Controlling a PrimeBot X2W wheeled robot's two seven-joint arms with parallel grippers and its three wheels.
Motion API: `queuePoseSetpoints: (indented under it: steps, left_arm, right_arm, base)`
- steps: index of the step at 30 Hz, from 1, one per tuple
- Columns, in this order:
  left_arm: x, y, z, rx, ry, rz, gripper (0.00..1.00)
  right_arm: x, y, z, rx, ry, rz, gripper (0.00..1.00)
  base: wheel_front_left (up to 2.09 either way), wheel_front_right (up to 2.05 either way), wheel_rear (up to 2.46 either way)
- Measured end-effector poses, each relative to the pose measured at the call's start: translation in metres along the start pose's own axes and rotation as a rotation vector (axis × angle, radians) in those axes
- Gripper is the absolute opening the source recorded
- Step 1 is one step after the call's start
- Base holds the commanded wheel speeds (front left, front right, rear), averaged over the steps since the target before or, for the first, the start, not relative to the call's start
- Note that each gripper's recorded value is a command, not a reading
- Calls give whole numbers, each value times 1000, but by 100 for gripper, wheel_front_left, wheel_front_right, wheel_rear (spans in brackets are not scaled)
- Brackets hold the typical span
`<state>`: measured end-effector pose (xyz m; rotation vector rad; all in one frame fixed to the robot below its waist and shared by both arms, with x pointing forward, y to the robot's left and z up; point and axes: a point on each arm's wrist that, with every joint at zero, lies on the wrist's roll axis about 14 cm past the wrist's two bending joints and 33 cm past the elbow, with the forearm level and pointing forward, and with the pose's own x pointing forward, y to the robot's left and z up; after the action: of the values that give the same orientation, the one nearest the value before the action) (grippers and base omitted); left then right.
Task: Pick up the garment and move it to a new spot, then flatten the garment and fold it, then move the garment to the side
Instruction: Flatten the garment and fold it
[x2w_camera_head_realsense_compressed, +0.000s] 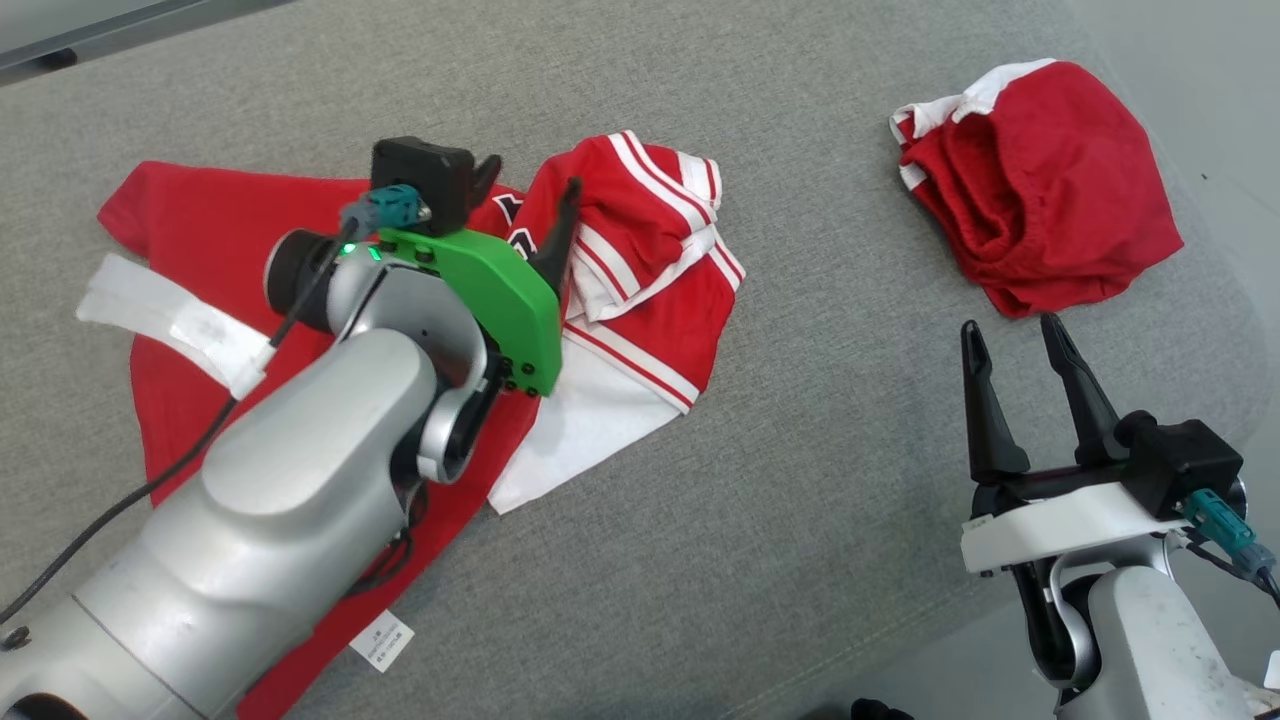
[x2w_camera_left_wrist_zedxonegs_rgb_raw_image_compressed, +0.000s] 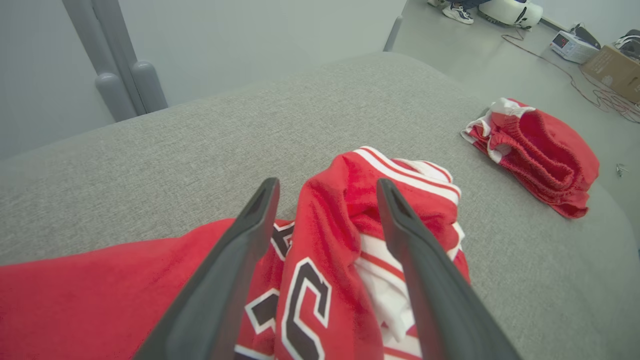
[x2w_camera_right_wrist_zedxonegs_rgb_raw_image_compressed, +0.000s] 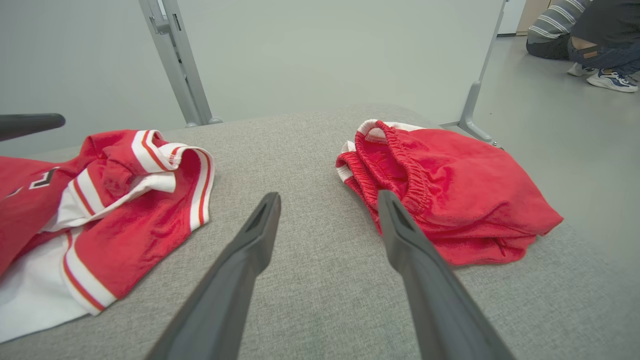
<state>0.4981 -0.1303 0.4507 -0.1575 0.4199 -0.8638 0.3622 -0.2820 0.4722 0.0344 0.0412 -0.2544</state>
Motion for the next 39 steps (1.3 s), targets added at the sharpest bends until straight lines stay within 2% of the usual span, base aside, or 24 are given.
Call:
queuePoseSetpoints:
  steps: [6, 10, 22, 36, 37, 38, 39]
  left_arm:
    - [-27, -65, -4, 30, 23, -177, 100]
    - [-36, -84, -26, 34, 101, -222, 100]
    - [-16, -61, -66, 64, 218, -151, 100]
    - [-1, -38, -69, 116, 221, -94, 100]
    - [0, -37, -71, 121, 227, -91, 91]
    - [0, -36, -72, 123, 231, -93, 49]
    - [1, -35, -74, 129, 235, -88, 33]
  right_arm:
    - [6, 8, -3, -2, 4, 23, 100]
    - [9, 11, -3, -2, 4, 34, 100]
    - [2, -1, -1, -3, 6, -3, 100]
    - [-2, -3, 0, -3, 6, -10, 100]
    - [-2, -3, 0, -3, 7, -9, 100]
    - [-2, -3, 0, -3, 7, -9, 100]
    - [-2, -3, 0, -3, 8, -8, 100]
  base:
    - [0, 0, 0]
    - [0, 0, 0]
    - [0, 0, 0]
    - [0, 0, 0]
    - [0, 0, 0]
    - [0, 0, 0]
    - [0, 0, 0]
